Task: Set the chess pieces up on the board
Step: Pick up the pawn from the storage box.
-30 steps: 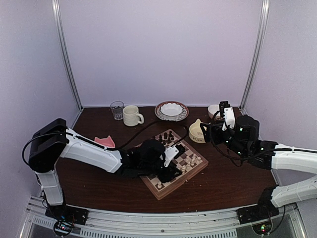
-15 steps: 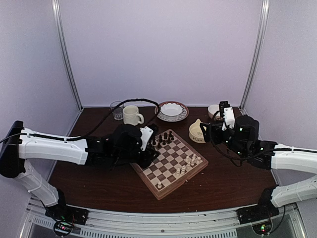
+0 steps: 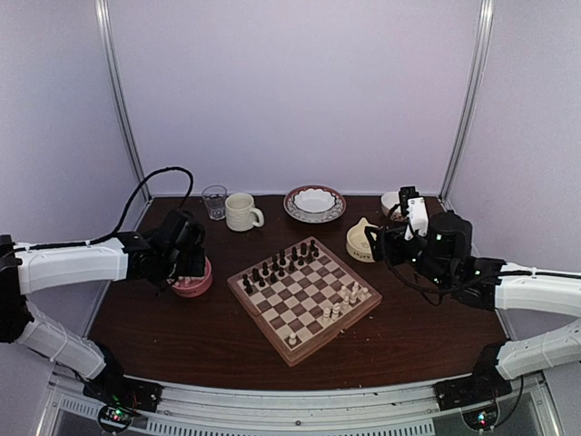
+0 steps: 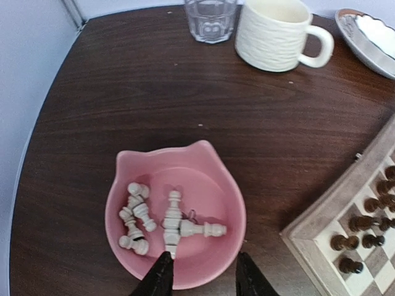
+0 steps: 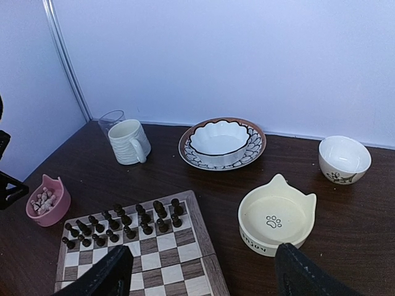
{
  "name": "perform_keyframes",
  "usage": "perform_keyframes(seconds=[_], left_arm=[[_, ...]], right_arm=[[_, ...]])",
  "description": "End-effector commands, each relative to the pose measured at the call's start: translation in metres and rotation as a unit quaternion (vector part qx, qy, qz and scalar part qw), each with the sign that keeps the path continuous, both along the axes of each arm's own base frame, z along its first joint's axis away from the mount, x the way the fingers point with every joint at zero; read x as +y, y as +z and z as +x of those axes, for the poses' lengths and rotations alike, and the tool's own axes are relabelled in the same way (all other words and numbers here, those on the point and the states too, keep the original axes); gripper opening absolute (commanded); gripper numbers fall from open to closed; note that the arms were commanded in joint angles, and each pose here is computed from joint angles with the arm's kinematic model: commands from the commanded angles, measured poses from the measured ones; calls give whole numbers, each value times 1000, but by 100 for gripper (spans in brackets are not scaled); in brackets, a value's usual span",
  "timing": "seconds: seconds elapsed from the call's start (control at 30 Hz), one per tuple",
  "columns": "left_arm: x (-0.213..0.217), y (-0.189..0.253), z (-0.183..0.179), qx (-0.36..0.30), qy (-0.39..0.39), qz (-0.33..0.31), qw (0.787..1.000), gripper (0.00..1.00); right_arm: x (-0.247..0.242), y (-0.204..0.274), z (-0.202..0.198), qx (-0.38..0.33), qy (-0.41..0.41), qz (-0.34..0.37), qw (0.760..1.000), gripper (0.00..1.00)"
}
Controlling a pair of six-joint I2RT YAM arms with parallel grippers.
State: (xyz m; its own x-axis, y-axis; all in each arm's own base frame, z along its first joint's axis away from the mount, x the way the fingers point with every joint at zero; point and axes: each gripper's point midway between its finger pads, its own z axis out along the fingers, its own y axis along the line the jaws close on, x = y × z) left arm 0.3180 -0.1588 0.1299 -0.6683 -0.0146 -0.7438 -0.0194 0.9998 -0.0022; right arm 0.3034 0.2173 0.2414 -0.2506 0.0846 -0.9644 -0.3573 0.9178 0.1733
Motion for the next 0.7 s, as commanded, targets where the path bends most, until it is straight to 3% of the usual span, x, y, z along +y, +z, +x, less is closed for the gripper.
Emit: perform_keyframes(seconds=[0.0, 0.67], left_arm=[[30, -10, 13, 24, 68, 13, 997, 36], [69, -52, 57, 76, 200, 5, 977, 22]], right_arm=[[1, 0, 1, -2, 2, 4, 1000, 82], [3, -1, 1, 0, 7, 5, 1000, 83]])
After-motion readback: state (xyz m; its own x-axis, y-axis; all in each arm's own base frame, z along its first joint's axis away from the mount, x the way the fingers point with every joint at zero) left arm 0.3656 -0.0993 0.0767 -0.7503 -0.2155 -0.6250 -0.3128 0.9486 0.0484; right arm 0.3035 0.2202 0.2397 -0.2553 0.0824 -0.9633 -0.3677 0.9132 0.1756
